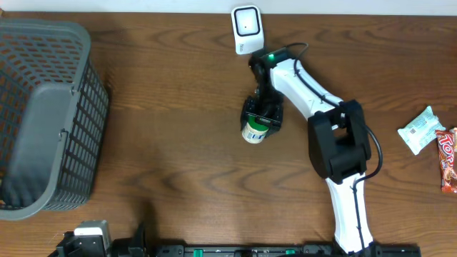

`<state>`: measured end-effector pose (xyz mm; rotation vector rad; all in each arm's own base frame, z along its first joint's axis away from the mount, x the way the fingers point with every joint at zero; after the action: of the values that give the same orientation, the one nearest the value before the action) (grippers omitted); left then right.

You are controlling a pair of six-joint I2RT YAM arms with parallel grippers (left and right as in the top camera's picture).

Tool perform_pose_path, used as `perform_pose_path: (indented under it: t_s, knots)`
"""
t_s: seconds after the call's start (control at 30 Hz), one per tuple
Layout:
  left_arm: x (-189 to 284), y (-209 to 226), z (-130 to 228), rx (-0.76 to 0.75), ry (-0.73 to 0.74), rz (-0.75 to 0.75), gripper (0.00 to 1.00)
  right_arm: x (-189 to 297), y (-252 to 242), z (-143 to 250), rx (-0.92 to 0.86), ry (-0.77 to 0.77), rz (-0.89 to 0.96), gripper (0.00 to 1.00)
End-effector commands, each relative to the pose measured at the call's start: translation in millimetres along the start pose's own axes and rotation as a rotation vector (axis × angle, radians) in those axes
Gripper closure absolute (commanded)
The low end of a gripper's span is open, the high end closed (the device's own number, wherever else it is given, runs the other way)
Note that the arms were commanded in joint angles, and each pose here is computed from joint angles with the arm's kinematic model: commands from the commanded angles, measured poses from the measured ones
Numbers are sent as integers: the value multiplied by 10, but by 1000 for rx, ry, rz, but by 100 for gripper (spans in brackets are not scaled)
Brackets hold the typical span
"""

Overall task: Scan the item barcode
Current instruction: 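Hold the bottle's label against the scanner window with the right gripper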

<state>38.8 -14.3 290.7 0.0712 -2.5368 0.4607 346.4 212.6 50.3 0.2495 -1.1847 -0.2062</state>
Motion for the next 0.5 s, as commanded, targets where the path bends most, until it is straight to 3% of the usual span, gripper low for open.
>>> perform_pose_path:
  t_s: [0.0,0.23,0.47]
  knots:
    - [14,-15,-2,-15,-7,8,2,99,139,86,50,73,-189,34]
    - [14,-15,-2,-15,-7,8,2,251,218,239,102,151,-373,33]
    - [15,-15,-3,-15,-7,8,2,274,193,229,154,138,-388,33]
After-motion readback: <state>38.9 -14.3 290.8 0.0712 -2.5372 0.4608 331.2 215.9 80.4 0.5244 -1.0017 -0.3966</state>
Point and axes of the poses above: each gripper's point midway between its finger pads, its own x axis back along the fingers, its own y axis along the line the jaws close on, z = x × y, the point moved 3 cm from there along x, back along the fingers, and after that the axes turned 15 degrees about x, right-handed, at the moved point
